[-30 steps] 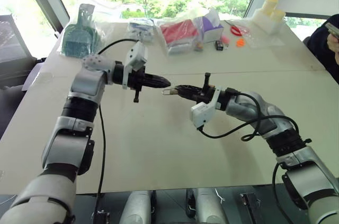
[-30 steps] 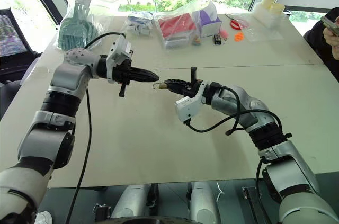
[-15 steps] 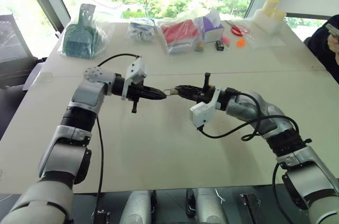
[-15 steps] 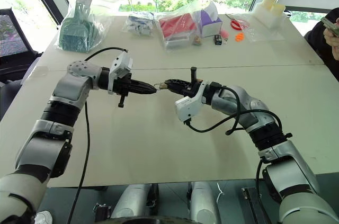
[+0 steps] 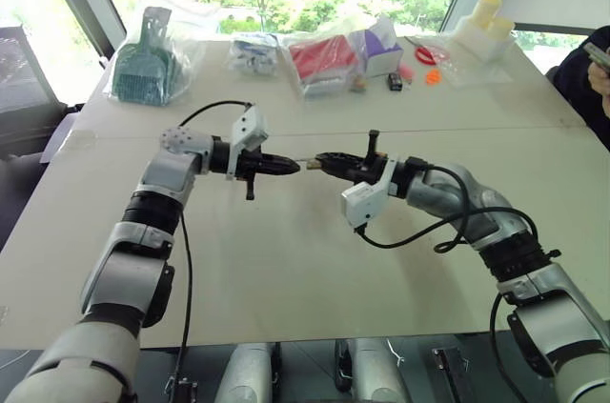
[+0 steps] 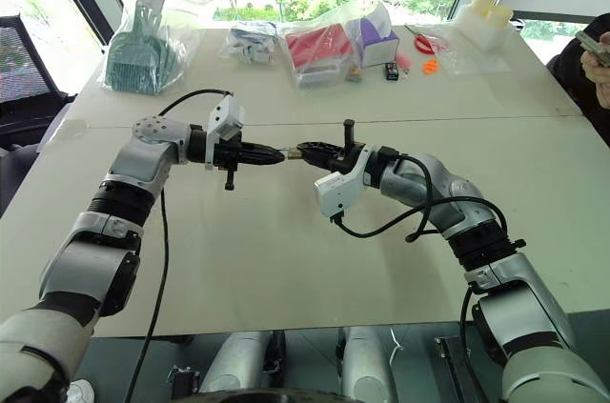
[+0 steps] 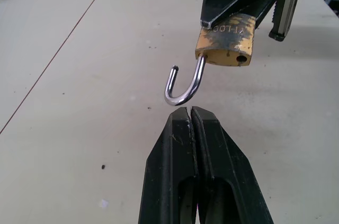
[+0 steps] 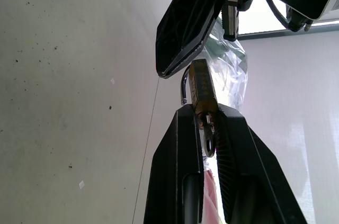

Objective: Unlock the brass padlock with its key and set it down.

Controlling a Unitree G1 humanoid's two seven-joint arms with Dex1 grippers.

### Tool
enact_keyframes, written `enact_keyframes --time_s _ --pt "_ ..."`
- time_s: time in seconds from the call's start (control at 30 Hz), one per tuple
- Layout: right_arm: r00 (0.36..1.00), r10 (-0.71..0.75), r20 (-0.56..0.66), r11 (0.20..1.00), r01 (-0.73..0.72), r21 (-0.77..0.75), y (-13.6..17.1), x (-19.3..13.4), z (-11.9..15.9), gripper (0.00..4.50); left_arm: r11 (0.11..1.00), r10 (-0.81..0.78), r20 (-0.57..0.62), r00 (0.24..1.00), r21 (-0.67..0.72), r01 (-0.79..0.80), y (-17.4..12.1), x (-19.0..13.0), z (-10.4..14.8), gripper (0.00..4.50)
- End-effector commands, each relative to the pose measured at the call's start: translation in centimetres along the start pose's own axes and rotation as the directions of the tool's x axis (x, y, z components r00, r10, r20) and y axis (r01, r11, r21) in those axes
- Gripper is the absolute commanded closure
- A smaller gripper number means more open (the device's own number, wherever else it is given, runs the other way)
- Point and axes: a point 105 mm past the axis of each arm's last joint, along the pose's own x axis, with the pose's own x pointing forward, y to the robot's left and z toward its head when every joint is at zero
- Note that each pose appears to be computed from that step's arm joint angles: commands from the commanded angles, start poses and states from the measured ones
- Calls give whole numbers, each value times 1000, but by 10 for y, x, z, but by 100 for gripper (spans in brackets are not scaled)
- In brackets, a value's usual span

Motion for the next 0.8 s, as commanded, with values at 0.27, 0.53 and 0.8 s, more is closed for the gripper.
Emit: enact_keyframes --time_s 0.27,0.53,0.8 --pt "1000 -14 -18 1000 14 5 -3 -4 -6 450 997 54 2 999 46 -54 6 -22 8 446" --pt "990 95 -101 995 -95 10 46 -7 -30 450 995 96 7 995 23 -97 -4 -35 6 446" --pt "987 130 -94 991 -128 32 58 -3 -31 323 995 101 -1 995 3 -101 -21 -37 2 450"
